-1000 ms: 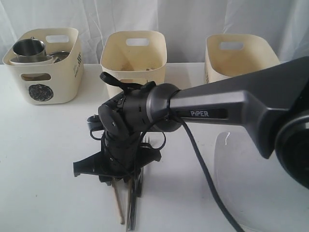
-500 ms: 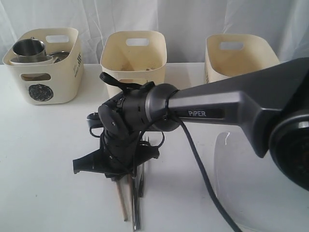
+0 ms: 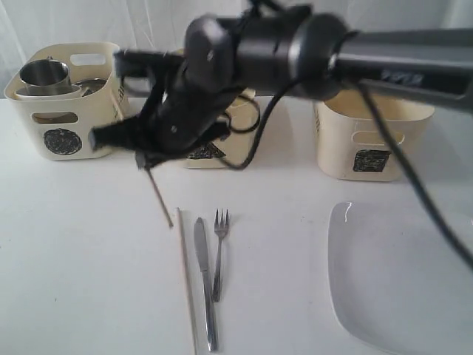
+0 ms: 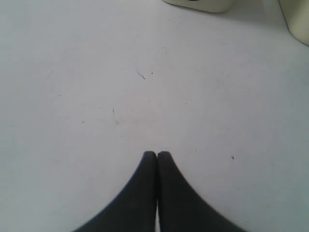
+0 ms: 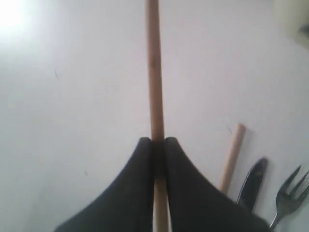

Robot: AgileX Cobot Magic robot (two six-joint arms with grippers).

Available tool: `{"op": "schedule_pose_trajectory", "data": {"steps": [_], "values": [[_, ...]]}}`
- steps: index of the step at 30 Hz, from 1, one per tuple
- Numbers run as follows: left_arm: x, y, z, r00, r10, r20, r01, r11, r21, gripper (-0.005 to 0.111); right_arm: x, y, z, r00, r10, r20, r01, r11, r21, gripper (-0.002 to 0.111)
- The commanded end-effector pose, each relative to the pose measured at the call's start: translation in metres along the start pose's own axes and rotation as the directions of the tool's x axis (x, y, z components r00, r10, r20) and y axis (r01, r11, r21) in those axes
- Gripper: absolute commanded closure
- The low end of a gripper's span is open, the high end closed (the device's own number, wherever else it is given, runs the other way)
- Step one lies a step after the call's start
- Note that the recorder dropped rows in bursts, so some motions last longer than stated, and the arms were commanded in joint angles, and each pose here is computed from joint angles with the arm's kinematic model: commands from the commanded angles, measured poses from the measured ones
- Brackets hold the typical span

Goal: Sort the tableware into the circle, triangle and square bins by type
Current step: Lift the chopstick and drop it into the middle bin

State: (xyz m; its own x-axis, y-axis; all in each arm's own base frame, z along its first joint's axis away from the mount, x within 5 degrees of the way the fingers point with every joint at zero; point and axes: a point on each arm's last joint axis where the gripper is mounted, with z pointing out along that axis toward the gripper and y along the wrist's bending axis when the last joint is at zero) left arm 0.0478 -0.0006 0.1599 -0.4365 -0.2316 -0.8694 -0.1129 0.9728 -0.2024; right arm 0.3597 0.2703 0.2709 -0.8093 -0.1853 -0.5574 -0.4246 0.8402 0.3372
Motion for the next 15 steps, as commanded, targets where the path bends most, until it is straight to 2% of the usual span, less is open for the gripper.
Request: {"op": "schedule_pose_trajectory", "data": {"steps": [1,4,8,15], "values": [[0.006,0.001,0.001,0.999,-0.001,-0.049,0.0,1.0,-0.01,0.107,-0.028,-0.043,-0.028,0.992,0.091,0.092,-0.081,0.991,-0.106,0.108],[0.006,0.001,0.001,0.999,-0.001,-0.049,0.0,1.0,-0.01,0.107,-0.04,-0.07,-0.04,0.979,0.138,0.147,-0.11,0.977,-0.185,0.108],[0.006,0.001,0.001,0.999,-0.001,-0.049,0.0,1.0,-0.01,0.107,-0.053,-0.109,-0.054,0.947,0.208,0.245,-0.152,0.961,-0.229,0.108],[0.006,0.001,0.001,0.999,-0.001,-0.049,0.0,1.0,-0.01,0.107,-0.07,-0.154,-0.063,0.849,0.277,0.449,-0.199,0.956,-0.214,0.108]]}}
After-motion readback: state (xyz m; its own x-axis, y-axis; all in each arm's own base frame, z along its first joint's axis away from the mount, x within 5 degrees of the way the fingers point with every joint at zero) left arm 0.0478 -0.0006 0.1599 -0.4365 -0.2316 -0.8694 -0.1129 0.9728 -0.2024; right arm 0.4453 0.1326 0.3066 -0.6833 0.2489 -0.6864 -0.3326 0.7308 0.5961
